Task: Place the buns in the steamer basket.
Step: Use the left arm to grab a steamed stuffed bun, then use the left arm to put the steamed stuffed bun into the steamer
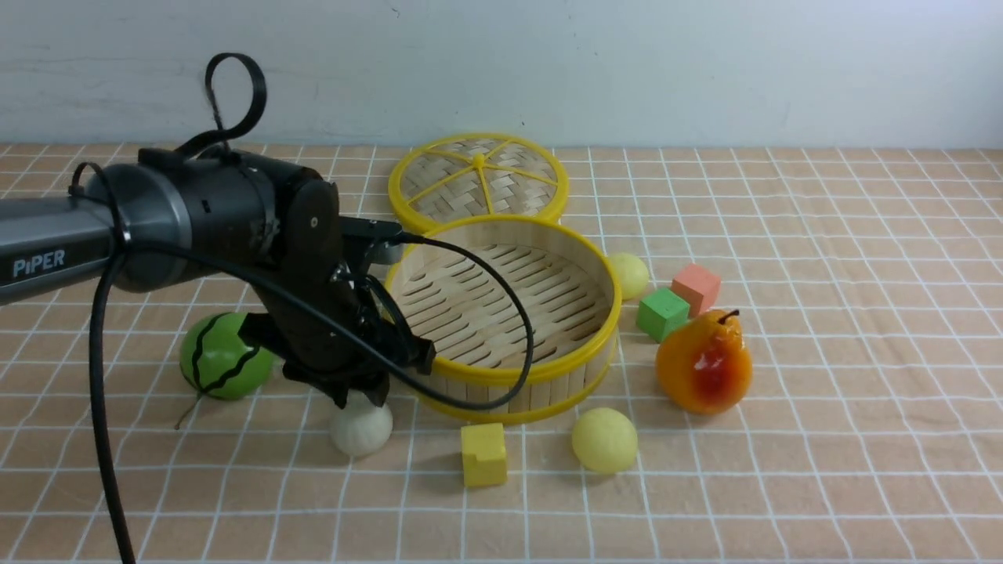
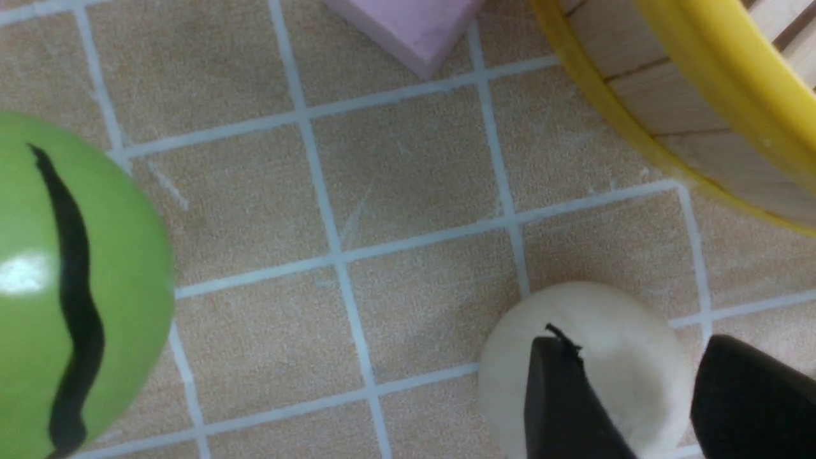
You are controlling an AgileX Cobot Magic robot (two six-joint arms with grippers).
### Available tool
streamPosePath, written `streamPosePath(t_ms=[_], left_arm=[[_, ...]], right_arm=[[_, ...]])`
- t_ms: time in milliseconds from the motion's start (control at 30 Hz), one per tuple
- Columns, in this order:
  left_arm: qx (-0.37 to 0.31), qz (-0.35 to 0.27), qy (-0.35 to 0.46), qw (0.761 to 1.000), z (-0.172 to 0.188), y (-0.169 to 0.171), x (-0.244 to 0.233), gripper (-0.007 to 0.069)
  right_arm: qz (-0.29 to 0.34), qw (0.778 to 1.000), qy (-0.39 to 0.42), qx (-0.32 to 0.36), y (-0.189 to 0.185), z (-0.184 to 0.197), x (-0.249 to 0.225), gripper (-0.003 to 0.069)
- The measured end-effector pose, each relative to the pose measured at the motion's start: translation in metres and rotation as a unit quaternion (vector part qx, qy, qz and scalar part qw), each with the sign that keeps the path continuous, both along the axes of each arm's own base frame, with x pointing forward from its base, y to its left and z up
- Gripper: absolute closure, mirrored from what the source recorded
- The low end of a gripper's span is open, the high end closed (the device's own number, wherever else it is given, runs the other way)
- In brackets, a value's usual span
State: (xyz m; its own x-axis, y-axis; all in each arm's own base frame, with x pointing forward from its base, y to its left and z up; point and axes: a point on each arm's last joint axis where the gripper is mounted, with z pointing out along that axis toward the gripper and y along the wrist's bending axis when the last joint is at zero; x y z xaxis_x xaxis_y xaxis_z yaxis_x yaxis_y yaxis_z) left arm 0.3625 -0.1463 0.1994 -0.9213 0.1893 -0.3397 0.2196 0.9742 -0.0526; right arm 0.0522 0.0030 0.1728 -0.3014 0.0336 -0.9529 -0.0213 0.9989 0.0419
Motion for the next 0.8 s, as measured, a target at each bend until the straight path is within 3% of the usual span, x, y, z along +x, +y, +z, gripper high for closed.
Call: streamPosePath(t_ms=[267,500,600,800], left_arm=[[0.007,-0.001,0.015,1.000,-0.013,-0.001,0.003,0.0370],[0.016,0.001,0.038,0.999,-0.010,0.001,-0.003,0.0625],[0.016,0.001,0.041,0.999,0.002,0.003,-0.008,0.0636],[-0.047,-0.008,-0.014,0.999,0.074,-0.001,-0.015,0.0636]], right_arm=[[0.000,1.000,0.000,0.000,0.000,0.000,0.000,0.0419],[0.000,1.000,0.000,0.000,0.000,0.000,0.000,0.0419],[0.000,1.000,0.000,0.000,0.000,0.000,0.000,0.0419],[0.000,1.000,0.000,0.000,0.000,0.000,0.000,0.0419]])
